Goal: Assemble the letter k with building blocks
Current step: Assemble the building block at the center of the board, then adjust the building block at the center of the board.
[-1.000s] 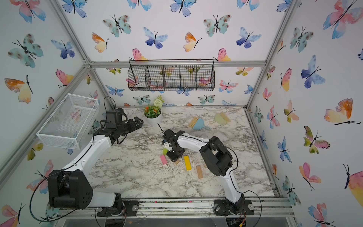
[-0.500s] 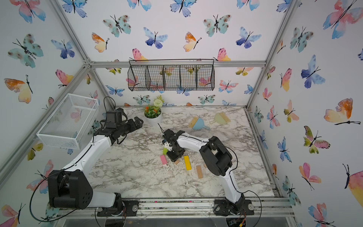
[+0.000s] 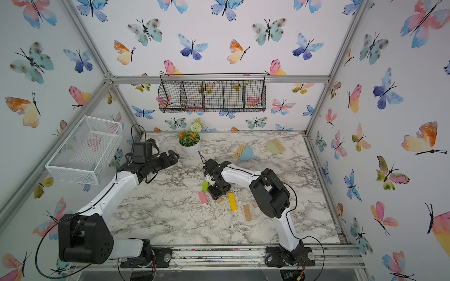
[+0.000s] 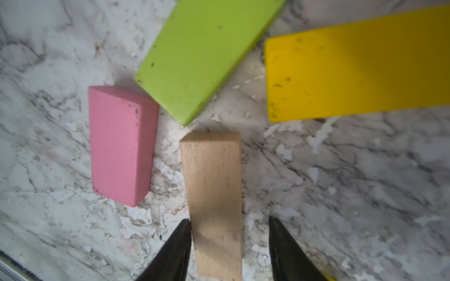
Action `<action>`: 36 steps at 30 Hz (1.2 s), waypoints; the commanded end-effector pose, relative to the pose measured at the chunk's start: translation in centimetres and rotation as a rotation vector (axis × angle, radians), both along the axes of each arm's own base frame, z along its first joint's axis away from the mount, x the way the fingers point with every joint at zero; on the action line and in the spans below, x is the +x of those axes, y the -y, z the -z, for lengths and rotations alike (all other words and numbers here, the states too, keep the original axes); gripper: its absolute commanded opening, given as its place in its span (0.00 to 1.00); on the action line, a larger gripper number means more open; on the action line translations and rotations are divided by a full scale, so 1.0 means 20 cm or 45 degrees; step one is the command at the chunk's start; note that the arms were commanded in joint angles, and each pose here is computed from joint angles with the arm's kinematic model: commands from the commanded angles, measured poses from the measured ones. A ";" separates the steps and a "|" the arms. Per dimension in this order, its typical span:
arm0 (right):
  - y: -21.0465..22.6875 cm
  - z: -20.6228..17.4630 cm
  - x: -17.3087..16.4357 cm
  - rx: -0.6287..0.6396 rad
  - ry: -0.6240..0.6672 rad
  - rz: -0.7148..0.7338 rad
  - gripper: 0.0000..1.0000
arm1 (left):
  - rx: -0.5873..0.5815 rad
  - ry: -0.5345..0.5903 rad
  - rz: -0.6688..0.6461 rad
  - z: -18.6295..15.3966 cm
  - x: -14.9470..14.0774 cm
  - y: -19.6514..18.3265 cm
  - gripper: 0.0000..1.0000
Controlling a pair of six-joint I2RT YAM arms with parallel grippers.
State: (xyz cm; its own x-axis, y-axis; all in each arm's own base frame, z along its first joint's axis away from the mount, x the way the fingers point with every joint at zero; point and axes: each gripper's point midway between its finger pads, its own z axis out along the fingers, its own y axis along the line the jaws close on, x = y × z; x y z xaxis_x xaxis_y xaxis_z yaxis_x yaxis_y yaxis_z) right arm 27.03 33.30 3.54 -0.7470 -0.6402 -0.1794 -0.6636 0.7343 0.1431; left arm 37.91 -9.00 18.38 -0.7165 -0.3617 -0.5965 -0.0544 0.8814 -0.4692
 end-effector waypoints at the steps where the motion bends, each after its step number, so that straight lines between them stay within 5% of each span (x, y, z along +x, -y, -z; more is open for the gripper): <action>1: 0.02 -0.34 0.18 0.207 0.231 0.179 0.57 | 0.005 0.003 0.056 0.01 -0.13 0.10 0.99; 6: 0.17 -0.49 0.28 0.255 0.394 0.332 0.59 | 0.086 -0.116 0.069 0.20 -0.29 0.19 0.95; 19: 0.22 -0.35 0.18 0.221 0.269 0.315 0.59 | 0.393 -0.407 -0.047 0.57 -0.45 0.06 0.92; 28: 0.21 -0.36 0.18 0.235 0.278 0.318 0.59 | 0.618 -0.512 0.054 0.73 -0.49 0.18 0.91; 36: 0.23 -0.36 0.17 0.239 0.280 0.324 0.59 | 0.624 -0.544 0.065 0.78 -0.47 0.22 0.91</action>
State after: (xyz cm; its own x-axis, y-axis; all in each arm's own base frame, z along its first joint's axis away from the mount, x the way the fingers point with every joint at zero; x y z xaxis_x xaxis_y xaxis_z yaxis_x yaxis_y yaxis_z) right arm 30.77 28.77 10.10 -0.8111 -0.3871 -0.4385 -0.4925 0.8564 0.1548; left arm 28.30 -13.67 2.69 -0.9368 -0.0756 -0.3415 -0.0866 0.9961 0.0170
